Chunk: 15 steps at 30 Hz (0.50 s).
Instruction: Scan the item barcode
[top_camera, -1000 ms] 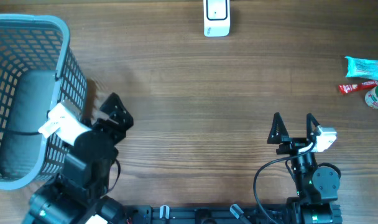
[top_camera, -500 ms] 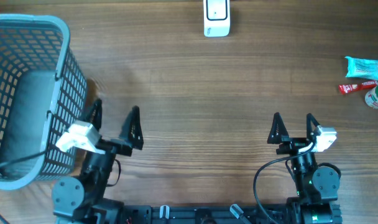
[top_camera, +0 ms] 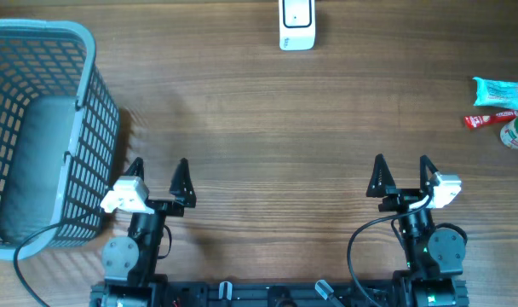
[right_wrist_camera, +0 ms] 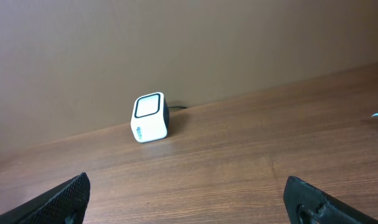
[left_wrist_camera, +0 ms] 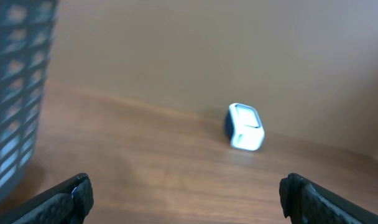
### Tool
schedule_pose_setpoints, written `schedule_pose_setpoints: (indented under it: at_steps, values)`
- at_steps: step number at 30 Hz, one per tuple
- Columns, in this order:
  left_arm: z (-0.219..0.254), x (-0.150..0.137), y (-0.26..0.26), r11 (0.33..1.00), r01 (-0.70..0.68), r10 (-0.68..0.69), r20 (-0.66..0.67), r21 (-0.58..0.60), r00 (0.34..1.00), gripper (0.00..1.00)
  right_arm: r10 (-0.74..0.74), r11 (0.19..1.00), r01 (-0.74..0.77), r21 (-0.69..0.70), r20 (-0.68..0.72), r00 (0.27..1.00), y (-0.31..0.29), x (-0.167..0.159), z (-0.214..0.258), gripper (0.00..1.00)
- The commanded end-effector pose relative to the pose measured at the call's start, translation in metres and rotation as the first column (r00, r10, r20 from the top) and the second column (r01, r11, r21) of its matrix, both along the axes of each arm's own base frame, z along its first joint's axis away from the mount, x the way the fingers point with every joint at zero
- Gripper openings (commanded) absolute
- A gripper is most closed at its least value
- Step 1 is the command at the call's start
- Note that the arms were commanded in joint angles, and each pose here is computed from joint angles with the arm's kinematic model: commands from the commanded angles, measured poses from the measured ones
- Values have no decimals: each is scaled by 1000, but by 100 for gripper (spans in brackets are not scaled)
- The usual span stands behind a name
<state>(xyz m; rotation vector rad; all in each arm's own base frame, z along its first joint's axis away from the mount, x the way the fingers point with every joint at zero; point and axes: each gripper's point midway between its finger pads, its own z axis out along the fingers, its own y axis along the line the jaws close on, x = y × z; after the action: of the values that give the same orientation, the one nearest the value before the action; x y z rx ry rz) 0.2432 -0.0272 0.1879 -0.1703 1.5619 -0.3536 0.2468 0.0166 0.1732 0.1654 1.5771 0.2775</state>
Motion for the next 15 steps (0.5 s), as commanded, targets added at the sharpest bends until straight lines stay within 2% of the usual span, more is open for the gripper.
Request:
schedule_pose_setpoints:
  at_steps: [1, 3, 6, 15]
  values:
    - [-22, 3, 24, 990, -135, 133, -51, -44, 990, 100, 15, 1000, -15, -17, 12, 1000, 3, -1, 2, 100]
    - [-28, 3, 29, 986, -166, 163, -75, -34, 984, 100, 15, 1000, -15, -16, 12, 1000, 3, -1, 2, 100]
    - [-28, 3, 34, 982, -179, 183, -64, 57, 981, 100, 15, 1000, -15, -17, 12, 1000, 3, -1, 2, 100]
    - [-28, 3, 36, 981, -184, 187, -65, 61, 980, 100, 15, 1000, -15, -16, 12, 1000, 3, -1, 2, 100]
